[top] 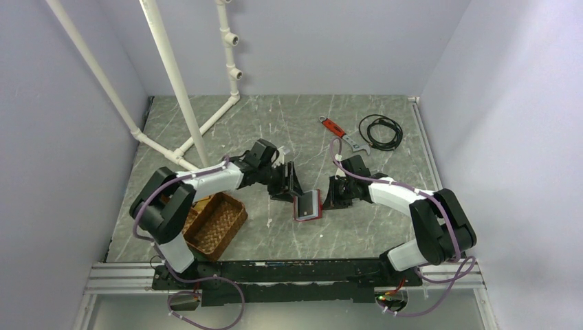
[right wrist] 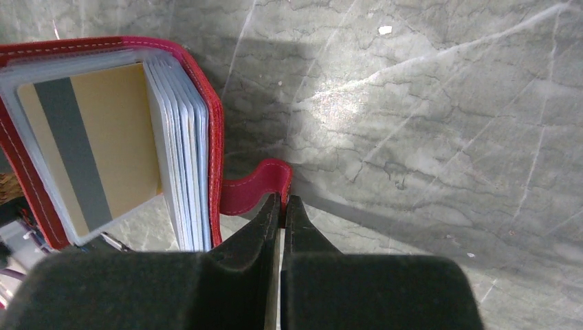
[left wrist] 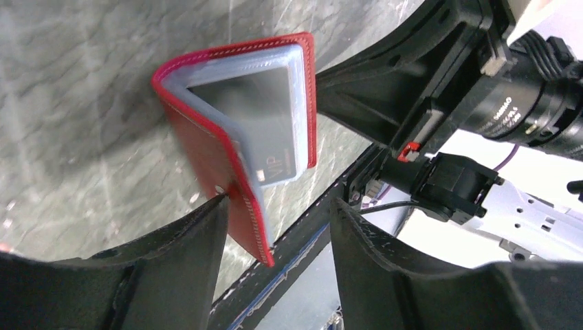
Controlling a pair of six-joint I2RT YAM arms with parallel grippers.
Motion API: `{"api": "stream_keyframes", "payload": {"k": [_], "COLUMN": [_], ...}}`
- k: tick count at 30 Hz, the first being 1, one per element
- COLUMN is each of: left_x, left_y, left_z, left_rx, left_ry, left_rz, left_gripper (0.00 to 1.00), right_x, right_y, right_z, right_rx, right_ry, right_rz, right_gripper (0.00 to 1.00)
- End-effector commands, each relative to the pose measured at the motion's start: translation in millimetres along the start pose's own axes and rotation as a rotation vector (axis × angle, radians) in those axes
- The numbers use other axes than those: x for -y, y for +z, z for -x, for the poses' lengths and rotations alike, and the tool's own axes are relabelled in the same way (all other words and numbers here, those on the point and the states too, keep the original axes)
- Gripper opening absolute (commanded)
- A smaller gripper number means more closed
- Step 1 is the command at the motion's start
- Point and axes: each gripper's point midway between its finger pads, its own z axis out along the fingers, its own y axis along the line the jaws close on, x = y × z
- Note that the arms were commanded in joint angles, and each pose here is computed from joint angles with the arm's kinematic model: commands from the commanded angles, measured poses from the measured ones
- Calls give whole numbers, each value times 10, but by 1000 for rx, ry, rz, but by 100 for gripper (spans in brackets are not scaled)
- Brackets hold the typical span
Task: Put the credit cards into the card holder
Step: Close the card holder at the center of the board.
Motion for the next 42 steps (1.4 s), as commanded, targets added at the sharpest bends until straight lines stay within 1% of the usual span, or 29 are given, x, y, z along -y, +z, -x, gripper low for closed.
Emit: {"api": "stream_keyframes", "payload": {"k": [1,5,10,12,14,17,22,24,26,29,31,32,34,36,40,42], "left_x": [280,364,323,254,192,94,-32,-88,-144,-207,-232,-238,-251,-269,-271,-259], "left_y": [211,357,505,570,624,683,703,702,696,687,676,674,676,684,713,724], "left_z": [106,104,93,62,40,3,-49,-80,-132,-190,-210,-212,-213,-211,-185,-158], "left_rx": [-15,-34,-50,-63,-72,-81,-89,-88,-86,-83,-75,-73,-71,-70,-74,-70], "left_ry": [28,51,49,37,23,6,3,-4,-14,-27,-28,-28,-22,-23,-17,-13], "left_rz": [-121,-141,-141,-135,-133,-118,-81,-66,-65,-64,-66,-65,-57,-55,-50,-47], "left_gripper": [60,59,57,54,51,50,45,40,36,20,11,8,7,5,4,4], "right_x": [-80,-48,-31,-22,2,16,-188,-261,-269,-308,-356,-387,-446,-461,-476,-453], "right_y": [-35,-86,-173,-213,-254,-298,-380,-402,-401,-369,-322,-293,-217,-124,-38,10], "right_z": [83,72,58,76,90,106,188,293,423,588,666,697,735,726,629,551], "right_rx": [35,44,62,72,79,83,110,130,134,136,137,132,108,69,42,26], "right_ry": [-16,-15,-16,-16,-13,-11,-15,-20,-10,3,11,9,3,6,-6,-5], "right_rz": [31,7,-12,-25,-45,-48,47,70,63,83,118,137,175,192,203,203], "right_gripper": [0,0,0,0,8,22,49,55,58,59,59,58,54,47,43,39]}}
